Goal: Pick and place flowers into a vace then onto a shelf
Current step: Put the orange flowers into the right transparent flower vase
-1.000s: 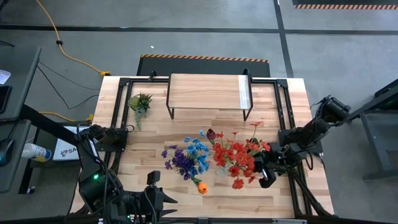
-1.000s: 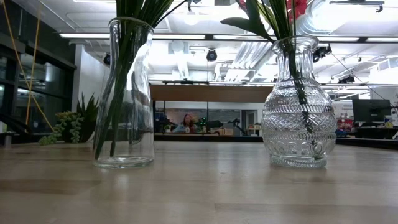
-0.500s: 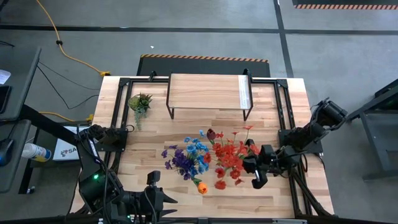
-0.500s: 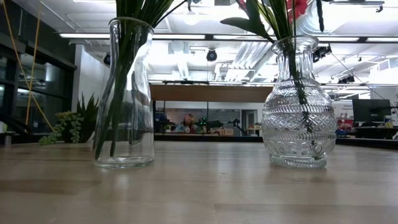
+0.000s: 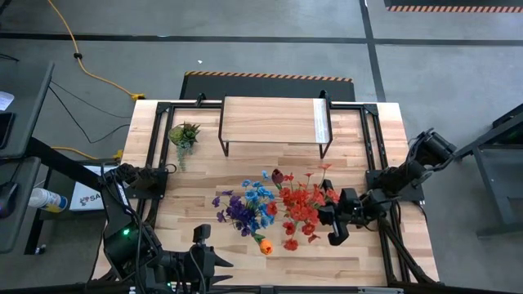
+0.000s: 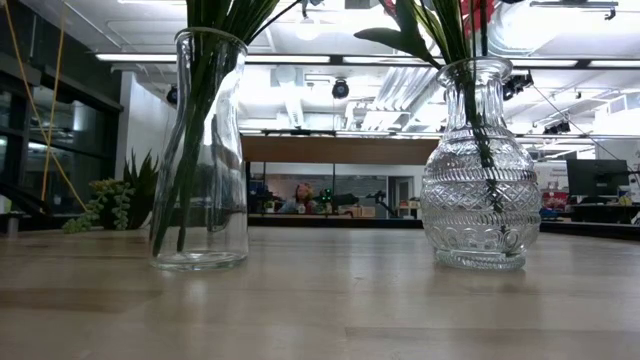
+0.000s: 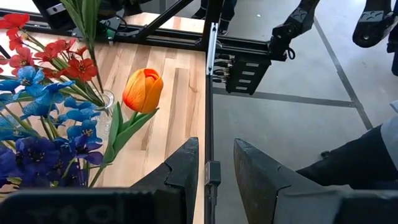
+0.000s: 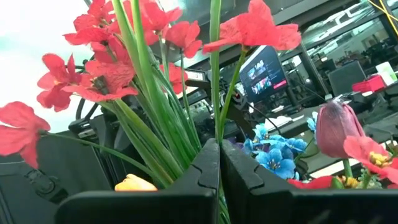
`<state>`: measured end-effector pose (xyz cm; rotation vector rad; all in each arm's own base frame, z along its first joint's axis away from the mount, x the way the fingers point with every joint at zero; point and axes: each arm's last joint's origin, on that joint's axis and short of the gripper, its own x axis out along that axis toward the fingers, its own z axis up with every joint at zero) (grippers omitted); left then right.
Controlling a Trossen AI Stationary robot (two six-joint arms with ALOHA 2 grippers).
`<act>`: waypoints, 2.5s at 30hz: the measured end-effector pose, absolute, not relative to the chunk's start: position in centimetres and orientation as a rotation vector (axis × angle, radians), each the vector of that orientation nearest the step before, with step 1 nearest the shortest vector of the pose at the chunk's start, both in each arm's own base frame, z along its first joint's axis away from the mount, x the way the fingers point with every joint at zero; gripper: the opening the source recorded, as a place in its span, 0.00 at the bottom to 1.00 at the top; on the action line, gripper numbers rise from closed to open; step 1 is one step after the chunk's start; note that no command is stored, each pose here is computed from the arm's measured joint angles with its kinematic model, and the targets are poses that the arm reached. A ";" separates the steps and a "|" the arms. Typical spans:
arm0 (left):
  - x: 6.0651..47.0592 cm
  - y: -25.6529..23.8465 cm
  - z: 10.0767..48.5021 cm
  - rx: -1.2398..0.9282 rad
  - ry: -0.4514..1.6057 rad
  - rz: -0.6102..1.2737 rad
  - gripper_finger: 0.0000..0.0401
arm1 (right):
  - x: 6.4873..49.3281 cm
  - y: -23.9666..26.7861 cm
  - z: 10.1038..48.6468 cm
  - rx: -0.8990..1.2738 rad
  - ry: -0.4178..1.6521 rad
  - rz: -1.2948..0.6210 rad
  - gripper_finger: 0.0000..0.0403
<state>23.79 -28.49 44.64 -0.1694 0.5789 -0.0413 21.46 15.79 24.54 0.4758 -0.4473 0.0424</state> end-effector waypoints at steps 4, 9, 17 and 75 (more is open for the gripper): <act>23.8 -28.5 44.6 -0.170 0.579 -0.042 0.33 | 21.5 15.5 24.3 0.477 -0.441 0.037 0.00; 23.8 -28.5 44.6 -0.170 0.580 -0.043 0.33 | 21.3 15.1 23.4 0.471 -0.418 0.027 0.00; 23.8 -28.5 44.6 -0.169 0.580 -0.042 0.33 | 21.2 15.0 23.0 0.463 -0.405 0.016 0.00; 23.8 -28.5 44.6 -0.169 0.580 -0.043 0.33 | 20.4 17.3 20.7 0.569 -0.294 -0.057 0.00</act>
